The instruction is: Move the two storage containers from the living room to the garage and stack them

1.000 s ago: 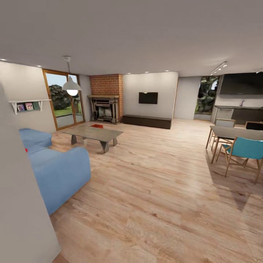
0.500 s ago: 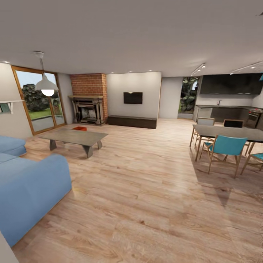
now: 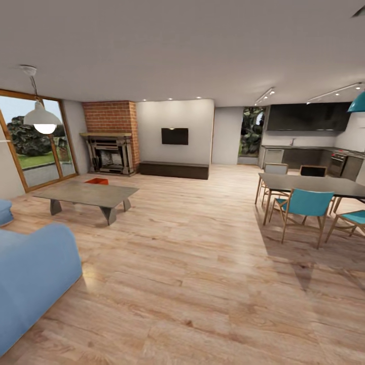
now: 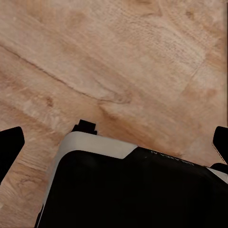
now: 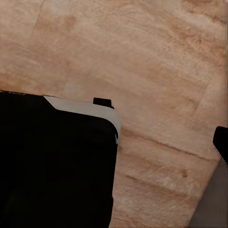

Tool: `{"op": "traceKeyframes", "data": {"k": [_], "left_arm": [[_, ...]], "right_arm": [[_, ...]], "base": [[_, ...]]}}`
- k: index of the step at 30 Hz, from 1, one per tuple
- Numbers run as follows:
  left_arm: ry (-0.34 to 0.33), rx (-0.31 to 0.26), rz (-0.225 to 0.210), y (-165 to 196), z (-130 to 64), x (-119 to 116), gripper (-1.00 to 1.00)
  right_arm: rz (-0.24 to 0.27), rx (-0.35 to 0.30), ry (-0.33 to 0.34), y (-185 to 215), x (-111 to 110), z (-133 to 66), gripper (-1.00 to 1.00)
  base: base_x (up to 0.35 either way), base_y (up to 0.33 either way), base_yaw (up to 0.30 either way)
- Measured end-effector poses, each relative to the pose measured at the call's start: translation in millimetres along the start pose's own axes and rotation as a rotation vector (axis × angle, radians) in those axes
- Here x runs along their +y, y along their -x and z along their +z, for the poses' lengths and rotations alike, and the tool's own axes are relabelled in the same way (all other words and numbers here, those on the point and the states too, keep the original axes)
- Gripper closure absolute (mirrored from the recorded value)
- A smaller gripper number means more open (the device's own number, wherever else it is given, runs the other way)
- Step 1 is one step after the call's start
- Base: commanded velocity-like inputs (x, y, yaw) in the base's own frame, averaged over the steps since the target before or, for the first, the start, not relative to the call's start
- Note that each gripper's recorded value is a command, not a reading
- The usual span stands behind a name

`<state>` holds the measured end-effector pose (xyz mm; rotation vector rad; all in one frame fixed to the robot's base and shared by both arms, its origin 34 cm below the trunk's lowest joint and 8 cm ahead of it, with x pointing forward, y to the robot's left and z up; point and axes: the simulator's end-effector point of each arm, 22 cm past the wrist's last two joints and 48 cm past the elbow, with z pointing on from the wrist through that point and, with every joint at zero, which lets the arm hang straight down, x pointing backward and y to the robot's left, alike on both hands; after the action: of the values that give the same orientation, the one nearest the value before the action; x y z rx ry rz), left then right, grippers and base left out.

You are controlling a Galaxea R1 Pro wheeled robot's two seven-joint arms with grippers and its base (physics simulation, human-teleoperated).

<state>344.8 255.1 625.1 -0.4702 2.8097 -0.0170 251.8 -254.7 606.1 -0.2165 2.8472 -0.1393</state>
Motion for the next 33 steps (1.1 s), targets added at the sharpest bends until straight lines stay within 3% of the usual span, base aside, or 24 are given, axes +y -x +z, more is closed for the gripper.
{"op": "traceKeyframes", "data": {"k": [13,33], "left_arm": [[0.001,0.001,0.000,0.1,0.0,0.9,-1.00],[0.001,0.000,0.000,0.2,0.0,0.9,-1.00]], "right_arm": [[-0.027,-0.003,0.006,0.8,2.5,-0.1,-1.00],[-0.028,-0.003,0.003,0.5,-0.4,0.1,-1.00]], "base": [[0.323,0.000,0.000],[0.325,0.000,0.000]]}}
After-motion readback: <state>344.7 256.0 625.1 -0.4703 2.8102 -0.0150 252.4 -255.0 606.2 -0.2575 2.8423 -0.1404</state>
